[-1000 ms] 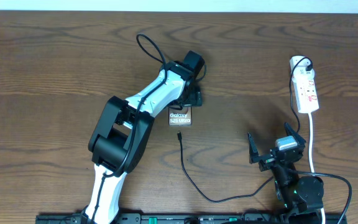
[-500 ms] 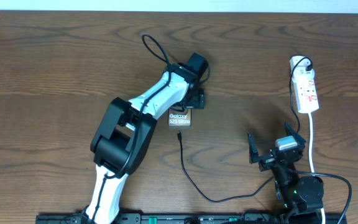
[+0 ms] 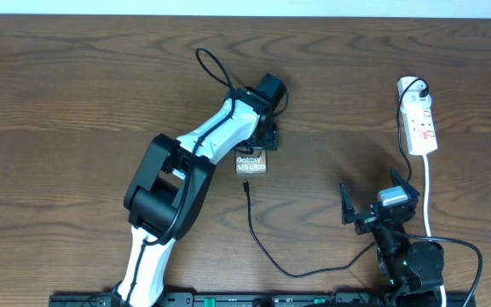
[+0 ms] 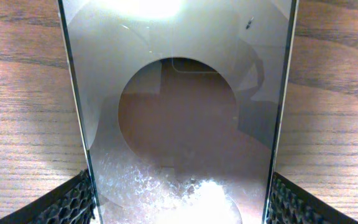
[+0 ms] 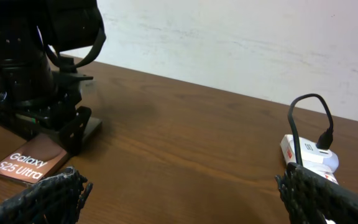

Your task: Plug charger to phone and switch on socket

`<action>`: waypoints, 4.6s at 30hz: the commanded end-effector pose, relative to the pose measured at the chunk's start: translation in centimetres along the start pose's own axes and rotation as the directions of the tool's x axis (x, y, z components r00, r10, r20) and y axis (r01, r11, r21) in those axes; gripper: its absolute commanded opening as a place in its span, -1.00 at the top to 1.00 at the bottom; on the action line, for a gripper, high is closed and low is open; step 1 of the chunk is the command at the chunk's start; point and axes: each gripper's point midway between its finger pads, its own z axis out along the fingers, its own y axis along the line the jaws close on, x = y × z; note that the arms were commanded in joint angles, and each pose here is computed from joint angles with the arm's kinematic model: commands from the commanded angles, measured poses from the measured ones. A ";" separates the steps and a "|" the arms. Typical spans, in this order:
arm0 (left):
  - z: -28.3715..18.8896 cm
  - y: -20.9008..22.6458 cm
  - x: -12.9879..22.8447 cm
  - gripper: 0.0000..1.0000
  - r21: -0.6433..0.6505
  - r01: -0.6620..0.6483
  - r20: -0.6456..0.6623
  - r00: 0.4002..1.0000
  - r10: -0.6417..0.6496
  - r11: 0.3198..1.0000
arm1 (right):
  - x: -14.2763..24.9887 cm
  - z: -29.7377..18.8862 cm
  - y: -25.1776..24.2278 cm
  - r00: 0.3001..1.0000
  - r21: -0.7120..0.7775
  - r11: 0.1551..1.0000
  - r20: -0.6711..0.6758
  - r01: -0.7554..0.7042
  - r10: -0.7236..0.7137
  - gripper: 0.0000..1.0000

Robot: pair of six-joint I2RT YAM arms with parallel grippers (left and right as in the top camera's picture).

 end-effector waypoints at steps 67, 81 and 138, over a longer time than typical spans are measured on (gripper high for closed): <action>-8.2 -4.2 0.7 -0.54 0.518 -0.032 -0.087 0.992 0.089 0.855 | 1.5 9.2 11.5 0.303 -0.023 0.658 -0.900 -0.753 0.314 -0.49; -8.2 -4.3 0.6 -0.54 0.519 -0.037 -0.082 0.992 0.093 0.854 | 5.8 14.2 16.4 0.261 -0.007 0.599 -0.904 -0.801 0.338 -0.36; -12.6 2.7 -4.0 -0.71 0.789 0.151 -0.152 0.987 -0.048 0.596 | 9.1 12.3 17.9 0.409 -0.126 0.834 -0.904 -0.538 0.127 0.98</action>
